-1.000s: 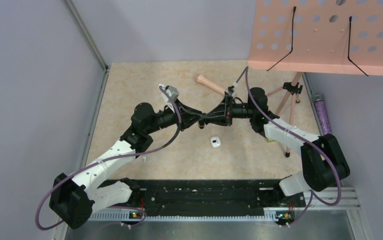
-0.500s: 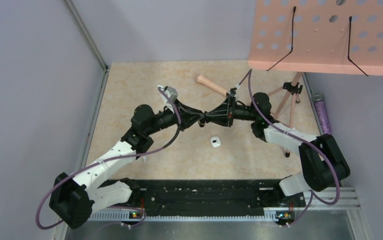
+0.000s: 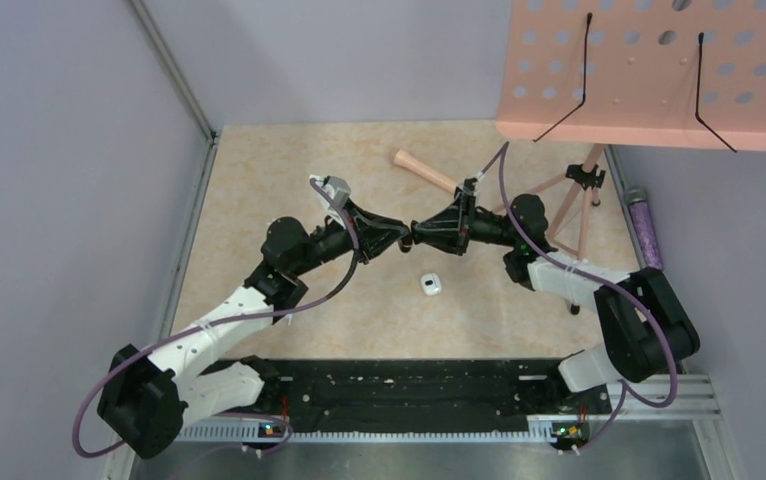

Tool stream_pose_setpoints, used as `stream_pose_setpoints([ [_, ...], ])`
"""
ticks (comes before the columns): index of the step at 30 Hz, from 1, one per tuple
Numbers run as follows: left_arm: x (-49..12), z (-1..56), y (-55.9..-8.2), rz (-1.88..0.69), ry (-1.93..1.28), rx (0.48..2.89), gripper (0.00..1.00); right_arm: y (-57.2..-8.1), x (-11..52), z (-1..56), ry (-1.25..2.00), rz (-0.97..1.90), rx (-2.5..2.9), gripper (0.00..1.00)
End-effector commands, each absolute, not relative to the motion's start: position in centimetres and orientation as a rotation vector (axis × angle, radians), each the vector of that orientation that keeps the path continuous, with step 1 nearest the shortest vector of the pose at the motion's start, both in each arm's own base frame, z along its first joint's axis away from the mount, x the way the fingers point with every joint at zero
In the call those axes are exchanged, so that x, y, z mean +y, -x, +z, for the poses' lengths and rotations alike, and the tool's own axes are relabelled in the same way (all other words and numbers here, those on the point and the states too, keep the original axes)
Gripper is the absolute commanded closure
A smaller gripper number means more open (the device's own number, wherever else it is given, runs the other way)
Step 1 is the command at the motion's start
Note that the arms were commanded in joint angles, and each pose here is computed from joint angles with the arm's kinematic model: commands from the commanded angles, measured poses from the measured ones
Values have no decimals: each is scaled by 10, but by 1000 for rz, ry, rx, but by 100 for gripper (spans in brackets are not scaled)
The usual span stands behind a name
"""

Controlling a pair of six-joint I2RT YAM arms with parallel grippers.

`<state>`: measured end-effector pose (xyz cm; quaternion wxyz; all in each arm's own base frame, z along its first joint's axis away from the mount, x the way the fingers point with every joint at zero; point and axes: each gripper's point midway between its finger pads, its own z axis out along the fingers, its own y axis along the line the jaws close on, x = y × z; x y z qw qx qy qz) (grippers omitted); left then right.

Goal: Insert the wireless bluetooth earbuds into the charging case
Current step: Insert the right earbud into the right side groove of the charging case.

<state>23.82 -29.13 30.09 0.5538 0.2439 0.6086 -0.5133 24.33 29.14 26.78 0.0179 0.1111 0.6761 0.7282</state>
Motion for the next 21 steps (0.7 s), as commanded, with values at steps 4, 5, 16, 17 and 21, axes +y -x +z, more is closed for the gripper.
stream_pose_setpoints([
  [4, -288, 325, -231, -1236, -546, 1332, 86, -247, 287, 280, -326, 2298, 2003, 100],
  [5, -288, 327, -231, -1237, -544, 1328, 86, -247, 287, 280, -326, 2299, 2002, 100],
  [16, -292, 329, -229, -1270, -532, 1318, 86, -247, 287, 281, -325, 2305, 1990, 100],
  [17, -292, 327, -229, -1270, -530, 1322, 86, -248, 287, 282, -324, 2306, 1987, 100],
  [21, -294, 326, -230, -1269, -530, 1323, 86, -247, 287, 284, -319, 2310, 1983, 100],
])
